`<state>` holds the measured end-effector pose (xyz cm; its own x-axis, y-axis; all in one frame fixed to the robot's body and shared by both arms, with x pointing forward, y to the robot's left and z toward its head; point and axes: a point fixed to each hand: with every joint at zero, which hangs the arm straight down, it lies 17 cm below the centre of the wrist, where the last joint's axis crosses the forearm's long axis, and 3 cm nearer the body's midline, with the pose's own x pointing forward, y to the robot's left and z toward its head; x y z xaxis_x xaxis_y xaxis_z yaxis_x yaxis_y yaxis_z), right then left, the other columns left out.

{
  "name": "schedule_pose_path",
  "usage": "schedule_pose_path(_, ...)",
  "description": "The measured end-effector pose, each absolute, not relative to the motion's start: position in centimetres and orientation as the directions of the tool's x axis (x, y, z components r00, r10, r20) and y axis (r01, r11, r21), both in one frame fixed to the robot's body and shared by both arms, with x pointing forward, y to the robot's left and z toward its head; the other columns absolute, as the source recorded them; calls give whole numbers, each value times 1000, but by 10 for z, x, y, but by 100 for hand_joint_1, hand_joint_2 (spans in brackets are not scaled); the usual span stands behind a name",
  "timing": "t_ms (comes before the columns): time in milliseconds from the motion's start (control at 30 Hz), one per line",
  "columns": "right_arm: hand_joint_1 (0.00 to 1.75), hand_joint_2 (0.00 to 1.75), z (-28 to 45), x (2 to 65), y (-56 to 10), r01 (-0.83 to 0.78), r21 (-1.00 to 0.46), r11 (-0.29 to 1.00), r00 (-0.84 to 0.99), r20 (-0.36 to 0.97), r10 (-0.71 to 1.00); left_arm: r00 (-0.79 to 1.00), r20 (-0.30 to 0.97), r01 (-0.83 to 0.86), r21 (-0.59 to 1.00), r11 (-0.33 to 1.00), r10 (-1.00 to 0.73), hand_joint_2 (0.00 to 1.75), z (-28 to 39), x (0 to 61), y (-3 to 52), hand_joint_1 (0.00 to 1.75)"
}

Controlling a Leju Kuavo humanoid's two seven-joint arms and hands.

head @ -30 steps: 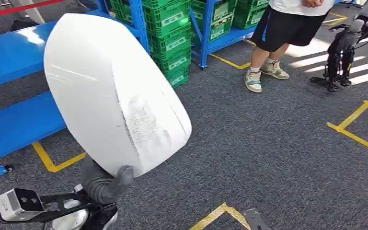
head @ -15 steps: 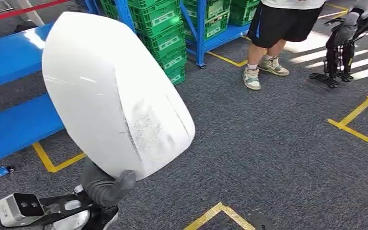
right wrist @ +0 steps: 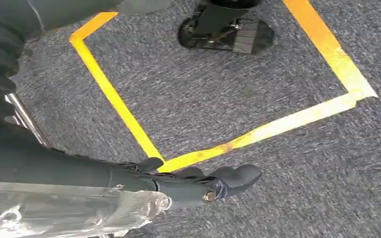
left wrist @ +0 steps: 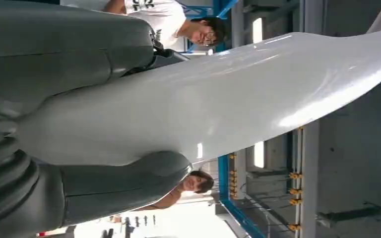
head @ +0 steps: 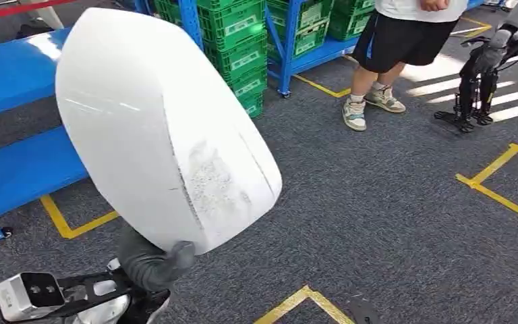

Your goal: Take the parts from the cabinet and place them on the table.

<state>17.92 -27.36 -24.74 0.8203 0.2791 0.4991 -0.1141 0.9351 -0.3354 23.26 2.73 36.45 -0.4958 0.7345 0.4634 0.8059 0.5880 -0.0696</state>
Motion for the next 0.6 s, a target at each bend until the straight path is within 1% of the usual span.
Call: schedule_pose_path(600,0,175,-249,176,-273,-119,-334,935,824,491,281,-494,459,804,-81,589,738,175,365,234,30,175)
